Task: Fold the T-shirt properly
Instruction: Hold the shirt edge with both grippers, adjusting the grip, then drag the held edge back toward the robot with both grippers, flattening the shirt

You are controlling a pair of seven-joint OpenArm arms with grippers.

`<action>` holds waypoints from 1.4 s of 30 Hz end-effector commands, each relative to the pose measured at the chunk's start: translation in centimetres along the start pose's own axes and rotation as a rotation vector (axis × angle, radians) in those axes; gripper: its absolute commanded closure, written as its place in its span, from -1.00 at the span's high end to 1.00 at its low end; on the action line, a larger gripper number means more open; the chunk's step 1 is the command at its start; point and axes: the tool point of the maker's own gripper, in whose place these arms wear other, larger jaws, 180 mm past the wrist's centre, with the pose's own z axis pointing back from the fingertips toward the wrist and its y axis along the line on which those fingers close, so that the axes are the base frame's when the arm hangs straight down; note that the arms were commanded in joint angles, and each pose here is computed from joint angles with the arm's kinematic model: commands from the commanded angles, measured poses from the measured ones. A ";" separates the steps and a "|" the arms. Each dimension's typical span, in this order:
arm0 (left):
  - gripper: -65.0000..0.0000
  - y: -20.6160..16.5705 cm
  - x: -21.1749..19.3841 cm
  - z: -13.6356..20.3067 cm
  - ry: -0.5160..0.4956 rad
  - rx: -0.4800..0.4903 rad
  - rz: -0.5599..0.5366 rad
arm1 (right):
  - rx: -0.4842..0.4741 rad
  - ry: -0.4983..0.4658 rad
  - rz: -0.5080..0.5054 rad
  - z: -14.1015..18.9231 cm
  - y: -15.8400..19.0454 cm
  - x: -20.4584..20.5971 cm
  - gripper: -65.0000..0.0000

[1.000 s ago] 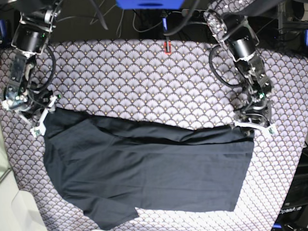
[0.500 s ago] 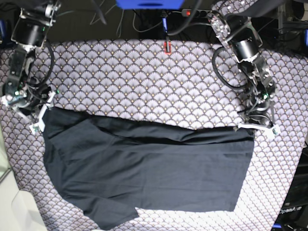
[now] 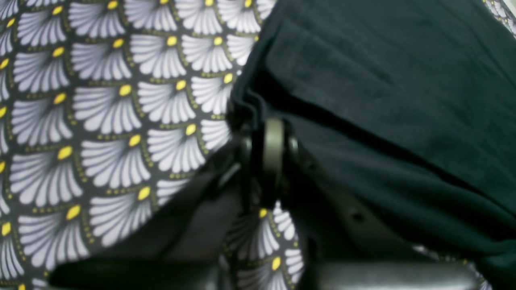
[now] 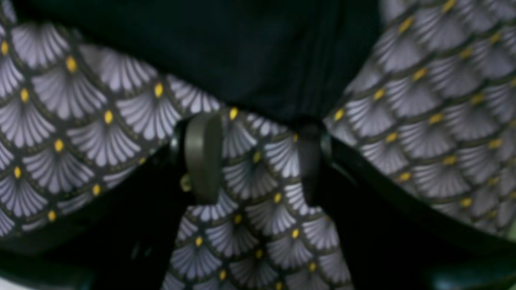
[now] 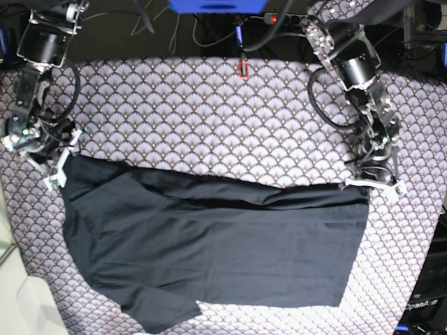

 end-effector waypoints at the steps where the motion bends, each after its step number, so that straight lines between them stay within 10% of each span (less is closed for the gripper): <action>1: -1.00 -0.4 2.3 -0.1 -0.060 -0.013 -0.004 | -0.028 -0.052 0.010 0.7 -1.4 1.8 -0.03; 23: -1.00 0.8 2.4 0.1 -0.057 0.004 -0.022 | 0.031 -0.056 -0.063 -1.9 -1.7 2.0 -0.07; 31: -1.00 1.3 2.9 0.2 -0.057 0.011 -0.036 | 0.021 -0.052 -0.056 -1.7 -2.1 2.0 -0.98; 42: -1.00 2.5 2.9 0.3 -0.002 0.024 -0.064 | -0.042 -0.049 0.001 0.3 -3.5 1.2 -1.00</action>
